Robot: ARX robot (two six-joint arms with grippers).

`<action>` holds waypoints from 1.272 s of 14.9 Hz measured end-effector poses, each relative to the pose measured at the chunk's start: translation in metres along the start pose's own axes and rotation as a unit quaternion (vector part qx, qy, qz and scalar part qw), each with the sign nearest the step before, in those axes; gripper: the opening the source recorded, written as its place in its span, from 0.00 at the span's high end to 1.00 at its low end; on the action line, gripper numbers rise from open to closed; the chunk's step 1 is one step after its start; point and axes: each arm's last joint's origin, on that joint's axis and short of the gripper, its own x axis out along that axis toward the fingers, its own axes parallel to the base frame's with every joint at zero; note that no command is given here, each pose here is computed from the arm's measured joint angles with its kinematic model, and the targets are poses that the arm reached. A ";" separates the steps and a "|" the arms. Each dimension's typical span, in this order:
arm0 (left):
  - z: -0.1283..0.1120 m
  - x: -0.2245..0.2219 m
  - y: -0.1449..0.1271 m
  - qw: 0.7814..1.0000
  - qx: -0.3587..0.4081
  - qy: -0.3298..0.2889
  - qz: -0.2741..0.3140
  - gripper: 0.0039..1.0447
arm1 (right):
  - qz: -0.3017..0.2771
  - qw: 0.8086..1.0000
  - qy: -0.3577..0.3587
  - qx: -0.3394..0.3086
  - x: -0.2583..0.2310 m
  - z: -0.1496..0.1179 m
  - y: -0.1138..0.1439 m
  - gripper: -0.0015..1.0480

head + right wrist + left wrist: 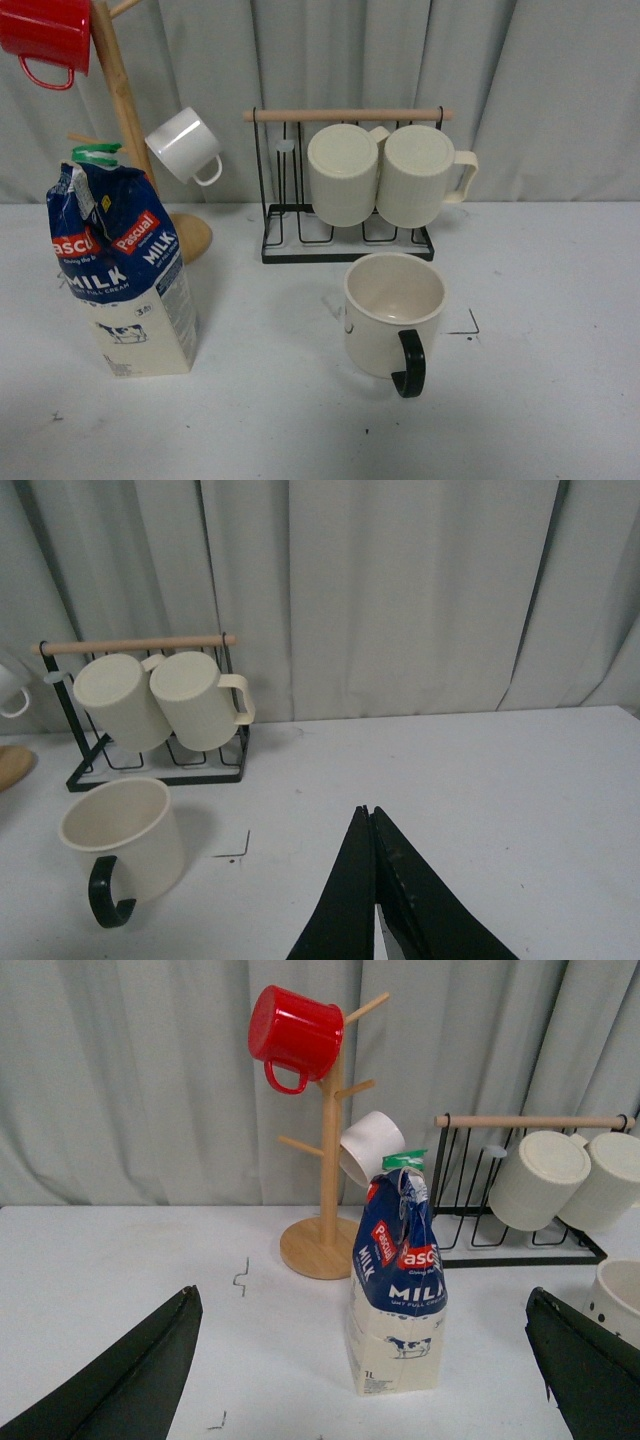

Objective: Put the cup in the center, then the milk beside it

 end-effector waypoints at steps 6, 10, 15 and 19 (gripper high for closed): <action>0.000 0.000 0.000 1.000 0.000 0.000 0.000 0.06 | 0.000 1.000 -0.004 -0.001 0.000 0.001 0.000 0.58; 0.021 0.015 -0.001 0.971 -0.114 0.204 -0.038 0.06 | 0.000 1.000 -0.004 -0.001 0.000 0.001 0.000 0.08; 0.070 0.106 -0.028 0.982 -0.081 0.145 -0.092 0.06 | 0.000 1.000 -0.004 -0.001 0.000 0.001 0.000 0.06; 0.073 0.176 -0.024 0.982 -0.029 0.166 -0.083 0.06 | 0.000 1.000 -0.004 -0.001 0.000 0.001 0.000 0.06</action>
